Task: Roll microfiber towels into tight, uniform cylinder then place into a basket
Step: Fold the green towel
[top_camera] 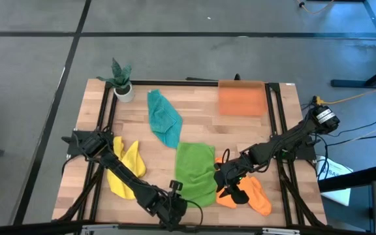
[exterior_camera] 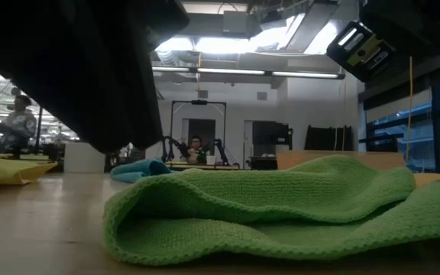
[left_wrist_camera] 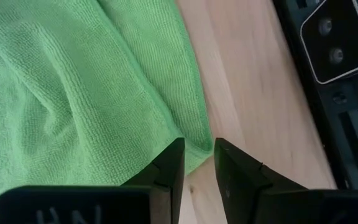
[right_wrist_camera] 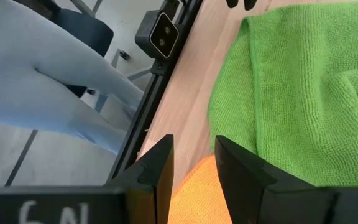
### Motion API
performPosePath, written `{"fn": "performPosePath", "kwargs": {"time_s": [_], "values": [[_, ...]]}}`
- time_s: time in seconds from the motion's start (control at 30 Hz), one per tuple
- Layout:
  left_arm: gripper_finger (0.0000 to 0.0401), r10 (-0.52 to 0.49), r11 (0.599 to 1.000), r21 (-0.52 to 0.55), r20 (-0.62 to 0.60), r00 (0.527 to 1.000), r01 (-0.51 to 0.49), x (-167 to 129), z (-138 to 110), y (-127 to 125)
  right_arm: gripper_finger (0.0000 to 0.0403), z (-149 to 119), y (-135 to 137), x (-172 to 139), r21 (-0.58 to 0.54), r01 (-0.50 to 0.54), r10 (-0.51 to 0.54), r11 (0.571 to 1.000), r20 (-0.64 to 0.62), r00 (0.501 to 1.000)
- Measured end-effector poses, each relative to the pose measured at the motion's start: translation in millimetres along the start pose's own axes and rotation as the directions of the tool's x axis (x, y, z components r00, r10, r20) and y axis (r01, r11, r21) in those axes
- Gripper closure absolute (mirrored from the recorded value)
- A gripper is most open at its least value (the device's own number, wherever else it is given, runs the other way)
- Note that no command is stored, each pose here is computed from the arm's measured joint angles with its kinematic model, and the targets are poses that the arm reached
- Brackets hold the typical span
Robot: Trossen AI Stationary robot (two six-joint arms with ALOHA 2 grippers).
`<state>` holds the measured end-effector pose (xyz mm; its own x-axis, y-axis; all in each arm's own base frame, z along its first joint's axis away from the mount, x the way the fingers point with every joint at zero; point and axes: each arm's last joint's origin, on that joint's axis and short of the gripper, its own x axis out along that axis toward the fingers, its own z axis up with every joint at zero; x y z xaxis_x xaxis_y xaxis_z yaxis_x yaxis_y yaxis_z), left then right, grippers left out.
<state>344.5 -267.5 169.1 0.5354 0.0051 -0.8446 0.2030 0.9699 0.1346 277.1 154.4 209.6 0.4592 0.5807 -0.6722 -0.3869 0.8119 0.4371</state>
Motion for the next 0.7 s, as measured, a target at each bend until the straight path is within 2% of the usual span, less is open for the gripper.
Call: {"fn": "performPosePath", "kwargs": {"time_s": [0.23, 0.4, 0.57, 0.7], "values": [[0.0323, 0.001, 1.0, 0.008, -0.014, 1.0, -0.001, -0.6, -1.9, -1.1, 0.0283, -0.1, 0.1, 0.2, -0.01, 0.0, 0.0, 1.0, -0.001, 1.0], [0.0323, 0.0, 1.0, 0.013, -0.016, 1.0, 0.0, -3.9, -2.2, -1.4, 0.0277, -1.9, 3.5, 2.3, -0.105, -0.008, 0.007, 0.994, -0.009, 1.0], [0.0323, 0.002, 1.0, 0.004, -0.011, 1.0, -0.002, -5.7, -1.4, -0.9, 0.0252, -5.2, -1.2, 12.5, -0.125, 0.004, -0.009, 0.992, -0.034, 0.999], [0.0323, 0.004, 1.0, -0.022, -0.013, 1.0, -0.004, -5.4, -1.4, -0.5, 0.0242, -10.5, -7.9, 24.0, -0.225, 0.037, -0.054, 0.974, -0.067, 0.996]]}}
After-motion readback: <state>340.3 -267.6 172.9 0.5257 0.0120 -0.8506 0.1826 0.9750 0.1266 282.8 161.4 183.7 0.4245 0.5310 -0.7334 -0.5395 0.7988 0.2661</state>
